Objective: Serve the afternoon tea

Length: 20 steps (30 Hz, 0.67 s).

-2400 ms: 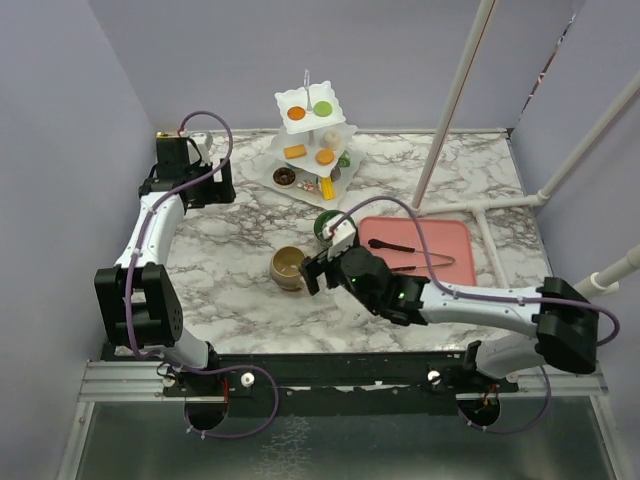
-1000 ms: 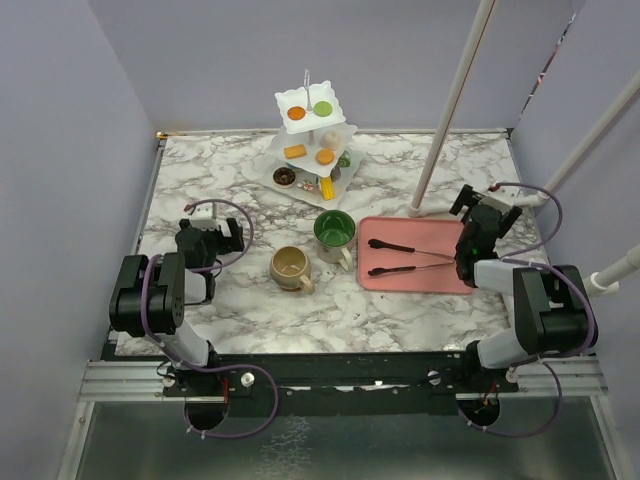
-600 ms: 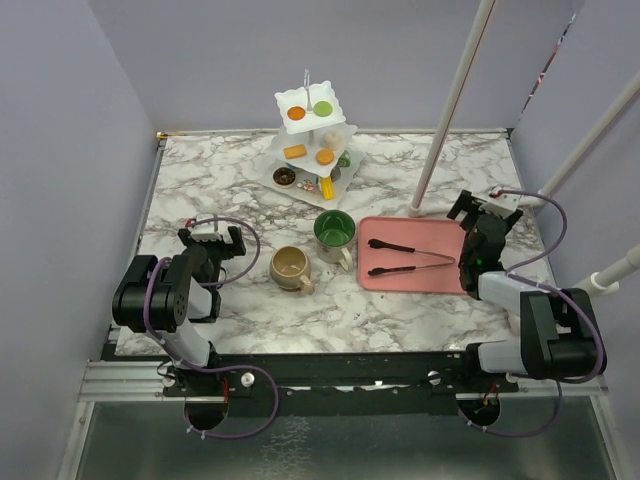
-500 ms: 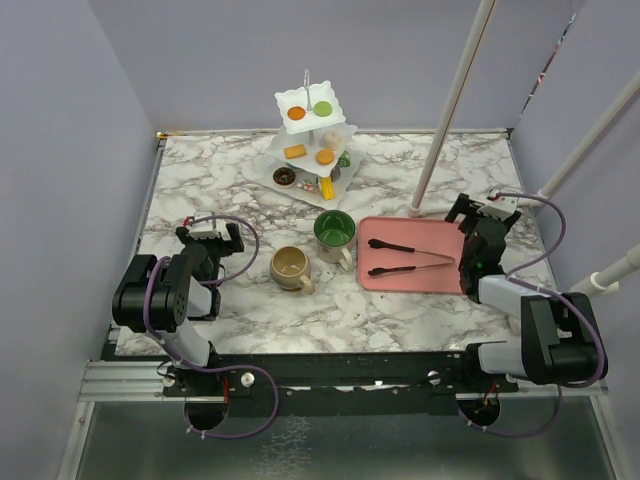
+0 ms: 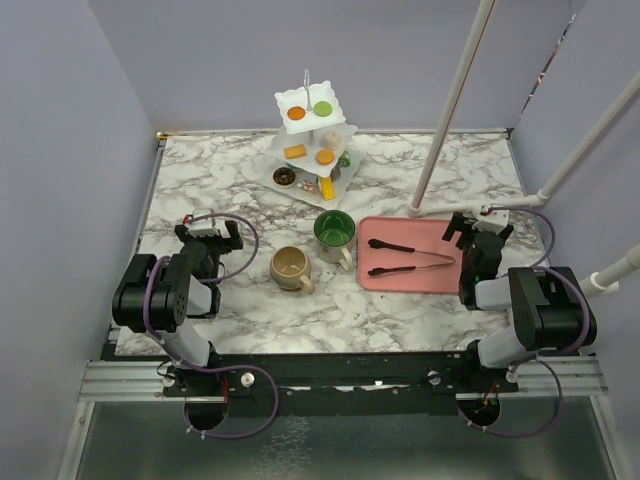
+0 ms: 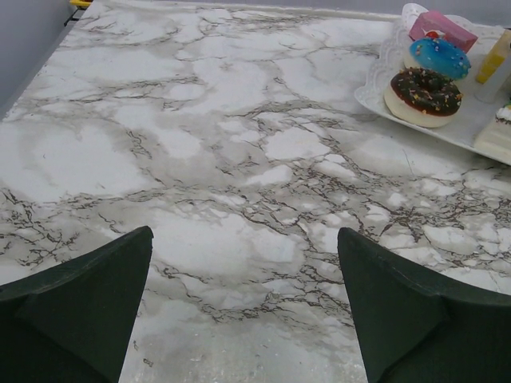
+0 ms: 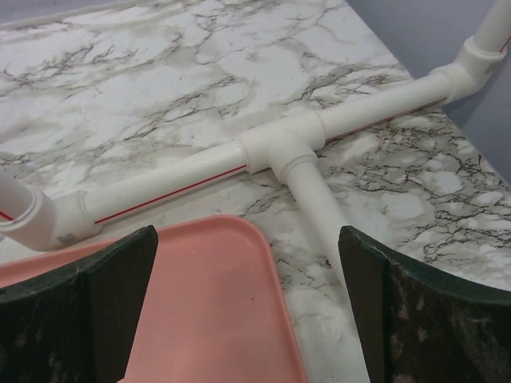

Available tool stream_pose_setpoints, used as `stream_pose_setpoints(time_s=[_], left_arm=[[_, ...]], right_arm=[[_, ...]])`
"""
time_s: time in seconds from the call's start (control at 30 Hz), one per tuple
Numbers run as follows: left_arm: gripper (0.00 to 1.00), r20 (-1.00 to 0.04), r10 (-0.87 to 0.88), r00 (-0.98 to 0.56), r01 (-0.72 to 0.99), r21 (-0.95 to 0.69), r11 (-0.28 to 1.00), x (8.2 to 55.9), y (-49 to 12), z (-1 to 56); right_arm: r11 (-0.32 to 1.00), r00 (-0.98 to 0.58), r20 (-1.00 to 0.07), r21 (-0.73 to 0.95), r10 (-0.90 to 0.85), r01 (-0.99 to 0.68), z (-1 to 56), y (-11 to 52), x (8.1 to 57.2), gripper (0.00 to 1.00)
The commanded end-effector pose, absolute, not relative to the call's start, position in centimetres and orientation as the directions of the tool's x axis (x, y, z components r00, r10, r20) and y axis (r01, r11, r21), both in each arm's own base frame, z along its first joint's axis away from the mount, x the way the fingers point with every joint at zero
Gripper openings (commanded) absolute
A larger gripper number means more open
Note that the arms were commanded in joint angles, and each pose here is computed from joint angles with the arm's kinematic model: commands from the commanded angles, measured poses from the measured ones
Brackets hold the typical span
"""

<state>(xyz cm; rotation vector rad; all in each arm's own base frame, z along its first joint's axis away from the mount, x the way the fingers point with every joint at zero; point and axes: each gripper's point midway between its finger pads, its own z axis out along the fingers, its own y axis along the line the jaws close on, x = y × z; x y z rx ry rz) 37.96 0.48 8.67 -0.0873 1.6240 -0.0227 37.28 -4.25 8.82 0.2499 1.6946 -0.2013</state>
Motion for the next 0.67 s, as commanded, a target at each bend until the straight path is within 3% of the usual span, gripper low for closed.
stream_pose_setpoints(time_s=[0.0, 0.63], left_arm=[[0.99, -0.997, -0.067, -0.05, -0.058, -0.064, 0.996, 38.3, 0.7, 8.8], [0.99, -0.995, -0.023, -0.093, -0.057, -0.018, 0.998, 38.9, -0.6, 8.2]], right_arm=[[0.966, -0.058, -0.997, 0.035, 0.052, 0.256, 9.9, -4.1, 37.5, 1.0], [0.968, -0.034, -0.998, 0.046, 0.056, 0.247, 10.2, -4.0, 37.6, 1.0]])
